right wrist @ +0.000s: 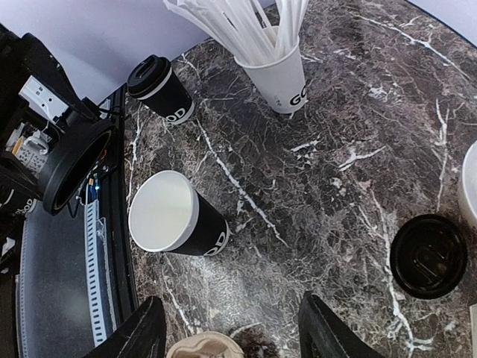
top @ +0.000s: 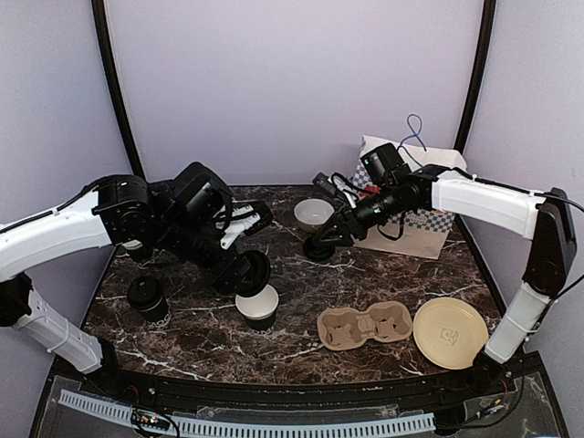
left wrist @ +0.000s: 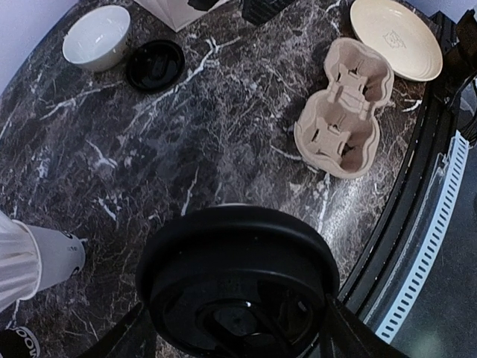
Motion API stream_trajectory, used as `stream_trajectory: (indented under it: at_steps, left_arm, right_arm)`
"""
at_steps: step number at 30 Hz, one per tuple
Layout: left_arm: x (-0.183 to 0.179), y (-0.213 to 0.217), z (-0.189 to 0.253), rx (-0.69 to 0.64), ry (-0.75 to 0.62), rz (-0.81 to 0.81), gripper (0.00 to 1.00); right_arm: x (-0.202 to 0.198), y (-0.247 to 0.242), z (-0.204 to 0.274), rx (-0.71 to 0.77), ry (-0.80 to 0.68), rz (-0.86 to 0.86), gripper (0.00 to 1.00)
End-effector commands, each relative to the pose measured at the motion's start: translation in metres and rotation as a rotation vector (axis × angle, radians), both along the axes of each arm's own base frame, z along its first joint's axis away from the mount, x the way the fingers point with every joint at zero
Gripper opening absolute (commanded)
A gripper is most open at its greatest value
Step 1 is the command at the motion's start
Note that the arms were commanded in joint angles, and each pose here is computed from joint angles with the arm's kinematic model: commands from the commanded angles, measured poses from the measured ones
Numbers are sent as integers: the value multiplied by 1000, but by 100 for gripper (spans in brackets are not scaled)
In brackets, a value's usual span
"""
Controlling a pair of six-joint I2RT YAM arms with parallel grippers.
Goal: Pack the takeout coffee
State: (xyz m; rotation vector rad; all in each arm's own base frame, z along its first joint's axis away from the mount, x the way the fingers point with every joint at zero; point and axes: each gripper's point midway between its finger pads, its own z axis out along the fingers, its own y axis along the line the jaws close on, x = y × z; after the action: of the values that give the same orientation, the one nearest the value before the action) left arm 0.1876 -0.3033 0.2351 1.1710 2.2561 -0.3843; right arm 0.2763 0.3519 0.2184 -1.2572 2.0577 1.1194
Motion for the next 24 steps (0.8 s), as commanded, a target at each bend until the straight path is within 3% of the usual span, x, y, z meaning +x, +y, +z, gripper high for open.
stream_trajectory:
  at_steps: [1,15,24]
  left_arm:
    - [-14,8,-7,57,94,7,66]
    - [4,-1,-47,261,137,17,65]
    - [13,-8,-63,293,163,14,64]
  right_arm:
    - [-10,10,-9,2,9,34,60]
    - [-17,19,-26,0,95,58,60]
    - [-18,18,-30,-5,91,61,60]
